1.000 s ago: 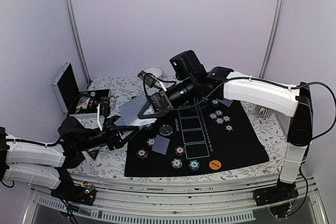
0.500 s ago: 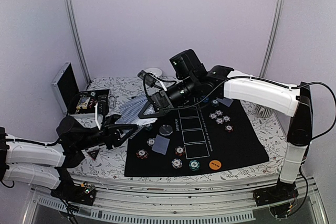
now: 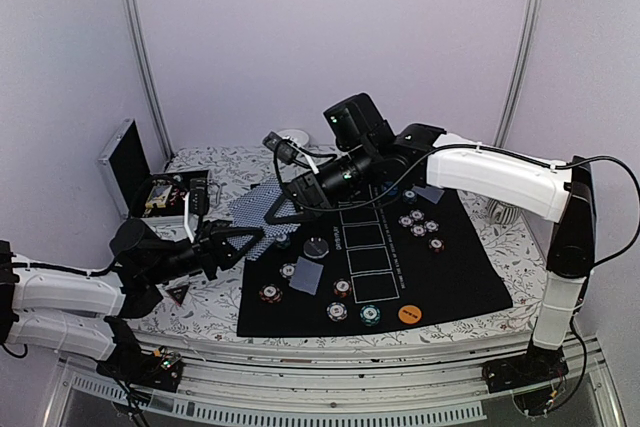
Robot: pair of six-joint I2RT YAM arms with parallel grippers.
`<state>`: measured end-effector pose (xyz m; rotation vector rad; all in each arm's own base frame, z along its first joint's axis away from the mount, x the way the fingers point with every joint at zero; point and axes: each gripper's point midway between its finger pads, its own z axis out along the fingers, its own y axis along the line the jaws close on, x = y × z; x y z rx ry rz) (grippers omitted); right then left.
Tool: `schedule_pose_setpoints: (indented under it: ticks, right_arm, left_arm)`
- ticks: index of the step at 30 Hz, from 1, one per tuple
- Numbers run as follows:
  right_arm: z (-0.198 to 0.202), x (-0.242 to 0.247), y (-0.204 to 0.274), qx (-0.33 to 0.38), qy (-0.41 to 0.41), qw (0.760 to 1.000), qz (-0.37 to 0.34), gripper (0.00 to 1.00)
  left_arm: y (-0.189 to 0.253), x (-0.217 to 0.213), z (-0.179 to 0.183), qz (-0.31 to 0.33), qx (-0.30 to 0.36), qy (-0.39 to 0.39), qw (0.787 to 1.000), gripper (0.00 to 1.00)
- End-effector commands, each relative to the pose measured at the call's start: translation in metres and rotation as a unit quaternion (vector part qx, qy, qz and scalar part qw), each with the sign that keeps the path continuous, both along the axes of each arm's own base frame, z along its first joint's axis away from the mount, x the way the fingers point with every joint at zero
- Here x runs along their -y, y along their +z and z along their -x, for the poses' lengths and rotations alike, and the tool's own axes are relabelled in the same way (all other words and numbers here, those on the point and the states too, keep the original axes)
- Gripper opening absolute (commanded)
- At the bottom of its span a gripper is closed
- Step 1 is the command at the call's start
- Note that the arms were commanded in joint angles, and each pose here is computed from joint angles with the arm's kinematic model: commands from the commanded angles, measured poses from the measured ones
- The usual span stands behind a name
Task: Distribute texas hold em gaming equipment
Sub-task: Adjust the face-down deck piles.
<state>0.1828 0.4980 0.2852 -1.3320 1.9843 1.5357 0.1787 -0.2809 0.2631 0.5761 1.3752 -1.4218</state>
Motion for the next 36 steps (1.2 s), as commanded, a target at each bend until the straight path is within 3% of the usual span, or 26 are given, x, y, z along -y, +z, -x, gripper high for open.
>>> schedule_pose_setpoints:
  ticks: [1,5,13,17,20,23,27,36]
  right_arm:
    - [0.007,0.000,0.015,0.020,-0.001,1.000,-0.014,0.13]
    - [-0.007,0.005,0.014,0.028,-0.022,0.999,-0.014,0.31]
    - [-0.028,0.021,0.024,0.044,-0.057,0.997,-0.022,0.41]
    - [-0.034,0.037,0.036,0.088,-0.089,0.992,-0.025,0.46]
    - [-0.028,0.048,0.051,0.125,-0.089,0.987,-0.046,0.42]
    - [0.001,0.052,0.074,0.166,-0.037,0.979,-0.115,0.34]
    - [0.027,0.051,0.078,0.165,0.026,0.972,-0.166,0.21]
    - [0.019,0.026,0.057,0.139,0.024,0.979,-0.144,0.20]
  left_arm:
    - [0.005,-0.005,-0.009,0.005,0.013,0.030,0.999,0.00]
    - [-0.001,-0.007,-0.011,-0.001,0.002,0.038,0.999,0.00]
    - [-0.002,-0.011,-0.009,-0.008,0.015,0.046,0.999,0.00]
    - [-0.001,-0.011,-0.008,-0.007,0.020,0.045,0.999,0.00]
    - [-0.001,-0.011,-0.008,-0.008,0.022,0.046,0.999,0.00]
    - [-0.001,-0.012,-0.009,-0.009,0.023,0.050,0.998,0.00]
    - [-0.001,-0.011,-0.008,-0.011,0.023,0.047,0.999,0.00]
    - [0.002,-0.009,-0.005,-0.010,0.030,0.038,0.999,0.00]
